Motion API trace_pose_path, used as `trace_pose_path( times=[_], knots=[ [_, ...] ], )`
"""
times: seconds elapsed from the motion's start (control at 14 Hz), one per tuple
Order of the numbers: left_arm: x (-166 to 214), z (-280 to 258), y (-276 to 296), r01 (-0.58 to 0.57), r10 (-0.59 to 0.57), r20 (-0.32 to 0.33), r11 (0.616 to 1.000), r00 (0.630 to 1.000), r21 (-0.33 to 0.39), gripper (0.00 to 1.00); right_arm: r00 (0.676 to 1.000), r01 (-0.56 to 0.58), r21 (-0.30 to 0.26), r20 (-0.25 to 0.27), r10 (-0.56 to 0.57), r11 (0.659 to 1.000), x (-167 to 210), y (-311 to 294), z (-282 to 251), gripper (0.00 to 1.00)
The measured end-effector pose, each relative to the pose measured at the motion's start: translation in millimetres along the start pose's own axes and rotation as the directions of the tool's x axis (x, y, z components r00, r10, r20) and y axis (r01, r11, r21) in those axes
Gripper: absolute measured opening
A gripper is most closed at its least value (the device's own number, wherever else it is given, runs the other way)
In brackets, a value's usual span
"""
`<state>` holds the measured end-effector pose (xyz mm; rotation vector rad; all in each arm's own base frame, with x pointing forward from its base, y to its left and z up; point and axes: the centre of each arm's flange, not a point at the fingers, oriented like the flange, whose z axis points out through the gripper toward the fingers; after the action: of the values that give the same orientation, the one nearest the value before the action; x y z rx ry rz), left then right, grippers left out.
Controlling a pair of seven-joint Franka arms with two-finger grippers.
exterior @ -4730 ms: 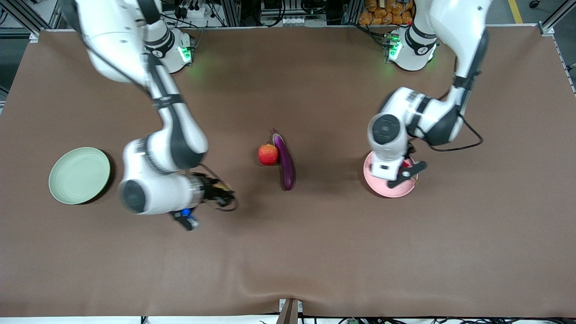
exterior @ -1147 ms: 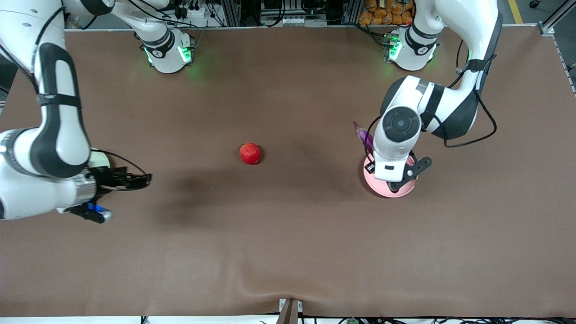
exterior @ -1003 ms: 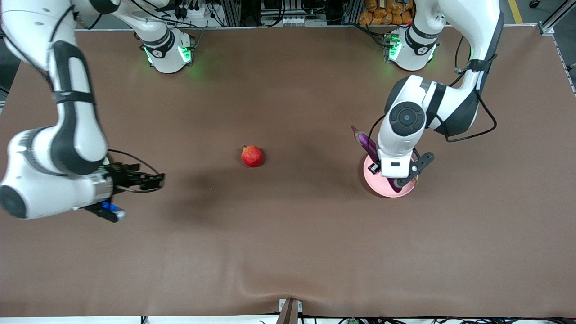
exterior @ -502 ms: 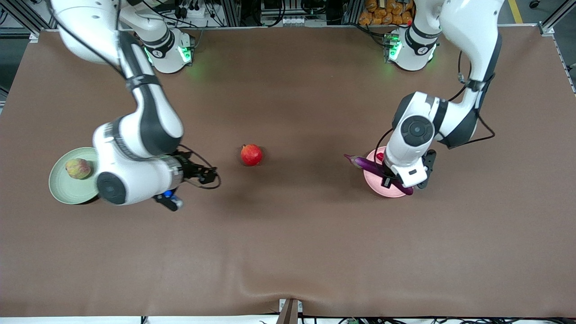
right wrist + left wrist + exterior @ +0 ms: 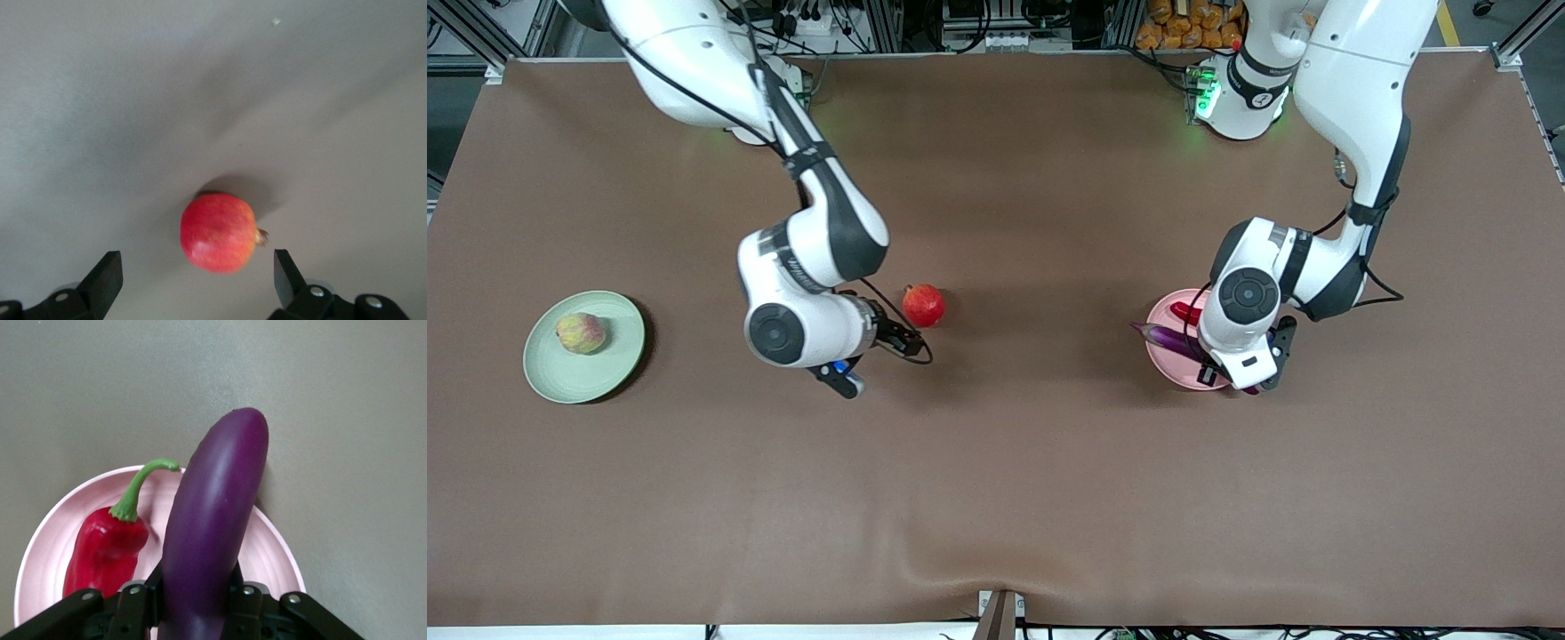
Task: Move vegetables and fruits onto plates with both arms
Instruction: 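Grasp the red apple with the right gripper while the left gripper lowers the eggplant, then place the red apple on the green plate while the left gripper withdraws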
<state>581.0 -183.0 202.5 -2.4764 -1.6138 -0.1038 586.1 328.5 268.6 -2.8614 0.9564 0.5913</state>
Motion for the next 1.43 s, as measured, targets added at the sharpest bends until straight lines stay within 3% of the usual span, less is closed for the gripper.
trace_pose_path(
  times=[0.29,0.36,0.72,0.79,0.86,0.93,1.0,1.29,1.43],
  knots=[
    [-2.8,-0.2,0.3,-0.007,0.007,-0.001,1.0,1.0,-0.002,0.37,1.0,0.009,-0.005,-0.025,-0.009,1.0,-15.1,-1.7,39.4,1.0],
    [-3.9,-0.2,0.3,-0.009,0.009,0.0,1.0,1.0,-0.001,0.41,1.0,0.009,-0.007,-0.027,-0.009,1.0,-20.8,-4.1,42.9,1.0],
    [-10.6,-0.1,-0.1,-0.017,0.017,0.002,1.0,1.0,0.0,0.93,0.999,0.013,-0.039,-0.033,-0.014,0.999,-33.8,-7.4,80.1,1.0],
    [-10.8,-0.6,0.0,-0.017,0.017,0.002,1.0,1.0,-0.001,1.0,0.999,0.009,-0.042,-0.035,-0.011,0.999,-32.6,-4.8,85.6,1.0],
    [-11.7,-1.2,0.0,-0.018,0.018,0.002,1.0,1.0,-0.001,1.0,0.999,0.006,-0.044,-0.037,-0.008,0.999,-31.9,-2.4,90.7,1.0],
    [-13.7,-2.1,-0.1,-0.021,0.021,0.001,1.0,1.0,0.0,1.0,0.999,0.005,-0.046,-0.039,-0.006,0.999,-31.6,-0.3,94.9,0.93],
    [-15.9,-4.5,0.0,-0.024,0.024,0.0,1.0,1.0,0.001,1.0,0.999,0.004,-0.042,-0.042,-0.006,0.999,-31.6,-0.3,95.1,0.8],
    [-13.0,-28.7,-0.2,-0.022,0.022,-0.01,1.0,1.0,0.003,1.0,0.999,0.002,-0.045,-0.041,-0.003,0.999,-30.4,0.7,94.2,0.78],
    [-7.0,-48.5,-0.7,-0.052,0.052,-0.019,0.999,0.998,0.012,1.0,1.0,-0.008,-0.078,-0.017,0.006,0.997,-25.9,6.7,85.4,0.78]
  ],
)
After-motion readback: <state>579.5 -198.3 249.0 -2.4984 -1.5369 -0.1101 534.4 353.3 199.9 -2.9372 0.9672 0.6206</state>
